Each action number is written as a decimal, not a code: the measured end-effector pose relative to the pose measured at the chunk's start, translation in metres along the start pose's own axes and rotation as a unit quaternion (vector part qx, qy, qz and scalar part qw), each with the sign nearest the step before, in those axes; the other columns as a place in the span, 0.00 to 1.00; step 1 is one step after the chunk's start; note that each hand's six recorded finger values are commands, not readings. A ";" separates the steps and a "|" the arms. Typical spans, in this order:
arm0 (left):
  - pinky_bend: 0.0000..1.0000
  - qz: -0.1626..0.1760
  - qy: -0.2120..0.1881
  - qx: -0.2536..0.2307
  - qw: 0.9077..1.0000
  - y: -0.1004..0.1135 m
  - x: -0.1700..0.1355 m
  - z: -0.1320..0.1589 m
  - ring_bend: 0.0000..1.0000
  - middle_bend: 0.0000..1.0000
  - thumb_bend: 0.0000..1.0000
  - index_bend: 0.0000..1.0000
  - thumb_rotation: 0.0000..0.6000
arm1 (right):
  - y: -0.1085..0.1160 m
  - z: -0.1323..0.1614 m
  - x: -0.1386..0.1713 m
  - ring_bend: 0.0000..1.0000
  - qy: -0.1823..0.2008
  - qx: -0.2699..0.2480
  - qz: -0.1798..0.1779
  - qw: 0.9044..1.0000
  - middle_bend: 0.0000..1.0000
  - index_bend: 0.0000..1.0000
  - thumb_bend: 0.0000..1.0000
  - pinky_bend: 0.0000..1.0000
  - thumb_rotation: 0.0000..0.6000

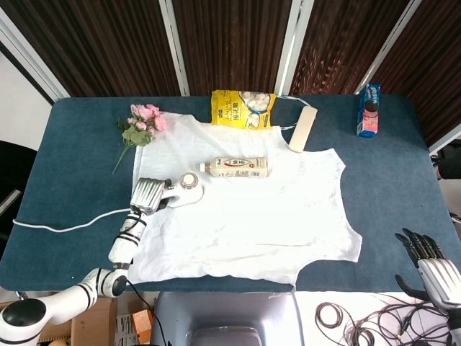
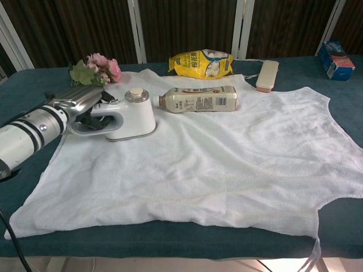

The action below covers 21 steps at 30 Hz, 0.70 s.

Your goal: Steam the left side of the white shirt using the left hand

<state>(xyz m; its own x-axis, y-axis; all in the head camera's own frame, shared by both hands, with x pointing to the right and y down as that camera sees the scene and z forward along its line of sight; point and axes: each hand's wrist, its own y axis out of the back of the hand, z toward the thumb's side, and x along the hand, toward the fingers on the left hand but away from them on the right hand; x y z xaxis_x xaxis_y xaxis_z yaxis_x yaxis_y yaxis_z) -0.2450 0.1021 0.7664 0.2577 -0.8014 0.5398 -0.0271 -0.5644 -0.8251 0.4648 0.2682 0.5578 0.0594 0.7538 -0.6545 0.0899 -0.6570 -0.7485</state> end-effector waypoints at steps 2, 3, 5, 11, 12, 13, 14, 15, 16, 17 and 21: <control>0.83 -0.009 -0.014 -0.006 1.000 -0.003 -0.010 0.005 0.92 0.85 0.54 0.69 1.00 | 0.000 0.001 0.000 0.00 0.001 0.001 0.000 1.000 0.00 0.00 0.31 0.00 1.00; 0.83 -0.013 -0.020 -0.008 1.000 -0.004 -0.014 0.007 0.92 0.85 0.54 0.69 1.00 | 0.000 0.001 0.000 0.00 0.001 0.001 0.000 1.000 0.00 0.00 0.31 0.00 1.00; 0.83 -0.023 -0.033 -0.015 0.999 -0.006 -0.026 0.011 0.92 0.85 0.54 0.69 1.00 | -0.001 0.001 0.000 0.00 0.000 0.002 0.000 1.000 0.00 0.00 0.31 0.00 1.00; 0.83 -0.052 -0.064 -0.028 0.996 -0.009 -0.065 0.016 0.92 0.85 0.54 0.69 1.00 | -0.001 0.001 0.000 0.00 -0.001 0.003 -0.002 1.000 0.00 0.00 0.31 0.00 1.00; 0.83 -0.054 -0.068 -0.030 0.996 -0.008 -0.070 0.016 0.92 0.85 0.54 0.69 1.00 | -0.001 0.001 0.000 0.00 -0.001 0.003 -0.002 1.000 0.00 0.00 0.31 0.00 1.00; 0.83 -0.055 -0.072 -0.033 0.995 -0.006 -0.076 0.017 0.92 0.85 0.54 0.69 1.00 | -0.001 0.001 0.000 0.00 0.000 0.004 -0.001 1.000 0.00 0.00 0.31 0.00 1.00; 0.83 -0.054 -0.075 -0.034 0.995 -0.003 -0.080 0.017 0.92 0.85 0.54 0.69 1.00 | -0.001 0.002 0.000 0.00 0.000 0.004 -0.001 1.000 0.00 0.00 0.31 0.00 1.00; 0.83 -0.051 -0.078 -0.034 0.995 0.001 -0.082 0.017 0.92 0.85 0.54 0.69 1.00 | -0.002 0.002 0.000 0.00 0.001 0.004 -0.001 1.000 0.00 0.00 0.31 0.00 1.00; 0.83 -0.044 -0.080 -0.035 0.995 0.007 -0.084 0.017 0.92 0.85 0.54 0.69 1.00 | -0.002 0.002 0.000 0.00 0.001 0.005 0.000 1.000 0.00 0.00 0.31 0.00 1.00; 0.83 -0.037 -0.081 -0.037 0.995 0.012 -0.085 0.017 0.92 0.85 0.54 0.69 1.00 | -0.002 0.003 0.000 0.00 0.001 0.005 0.000 1.000 0.00 0.00 0.31 0.00 1.00; 0.83 -0.006 -0.074 -0.039 0.996 0.031 -0.075 0.014 0.92 0.85 0.54 0.69 1.00 | -0.002 0.003 0.000 0.00 0.002 0.005 -0.001 1.000 0.00 0.00 0.31 0.00 1.00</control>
<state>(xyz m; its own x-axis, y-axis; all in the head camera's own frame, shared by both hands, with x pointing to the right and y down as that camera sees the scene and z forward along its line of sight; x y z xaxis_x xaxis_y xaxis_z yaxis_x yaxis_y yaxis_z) -0.2521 0.1477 0.6980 0.3983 -0.7596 0.5141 -0.0957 -0.5919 -0.8003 0.4612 0.2695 0.5589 0.0635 0.7550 -0.6526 0.0804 -0.6557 -0.7507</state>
